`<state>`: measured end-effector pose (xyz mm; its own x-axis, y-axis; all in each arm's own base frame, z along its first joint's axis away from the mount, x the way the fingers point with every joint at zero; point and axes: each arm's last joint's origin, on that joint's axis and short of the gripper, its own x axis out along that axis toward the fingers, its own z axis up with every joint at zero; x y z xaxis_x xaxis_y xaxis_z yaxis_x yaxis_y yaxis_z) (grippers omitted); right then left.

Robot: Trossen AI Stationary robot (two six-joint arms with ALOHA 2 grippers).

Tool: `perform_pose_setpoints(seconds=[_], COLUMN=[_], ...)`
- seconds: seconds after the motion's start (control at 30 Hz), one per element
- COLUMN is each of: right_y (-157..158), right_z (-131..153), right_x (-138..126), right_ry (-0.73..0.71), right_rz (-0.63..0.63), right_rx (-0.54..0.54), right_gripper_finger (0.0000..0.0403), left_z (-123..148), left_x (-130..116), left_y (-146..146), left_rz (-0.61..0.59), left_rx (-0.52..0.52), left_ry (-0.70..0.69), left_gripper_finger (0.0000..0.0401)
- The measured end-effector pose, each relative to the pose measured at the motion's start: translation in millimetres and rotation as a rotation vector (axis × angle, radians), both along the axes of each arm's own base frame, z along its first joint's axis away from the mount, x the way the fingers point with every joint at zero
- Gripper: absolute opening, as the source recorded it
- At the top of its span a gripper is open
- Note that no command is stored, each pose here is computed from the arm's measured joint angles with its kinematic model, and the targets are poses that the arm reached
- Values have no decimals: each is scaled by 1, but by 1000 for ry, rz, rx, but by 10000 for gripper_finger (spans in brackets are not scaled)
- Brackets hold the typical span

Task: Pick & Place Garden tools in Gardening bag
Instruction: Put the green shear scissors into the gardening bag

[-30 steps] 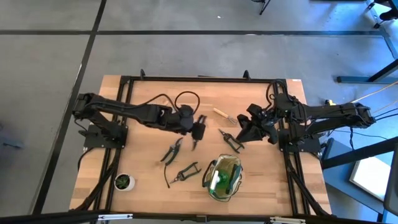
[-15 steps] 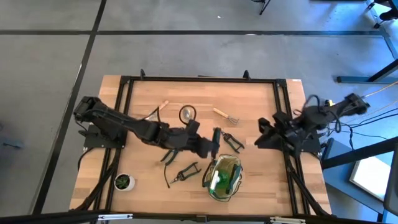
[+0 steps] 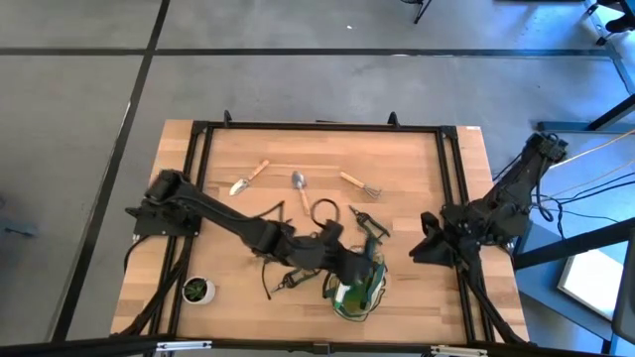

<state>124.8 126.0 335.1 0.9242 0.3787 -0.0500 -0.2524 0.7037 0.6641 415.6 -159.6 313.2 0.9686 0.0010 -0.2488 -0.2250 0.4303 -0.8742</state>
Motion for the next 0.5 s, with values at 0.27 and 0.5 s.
perform_pose_setpoints(seconds=[0.27,0.5], right_y=[16,23], right_z=[0,0], right_x=[-9,-18], right_ry=[0,-4], right_rz=[91,156], right_rx=[35,24], right_gripper_finger=[86,86], left_z=[1,-16], left_x=[39,41], left_y=[-5,-12], left_rz=[16,133], left_rx=[134,104], left_ry=[222,320], left_gripper_finger=[191,191])
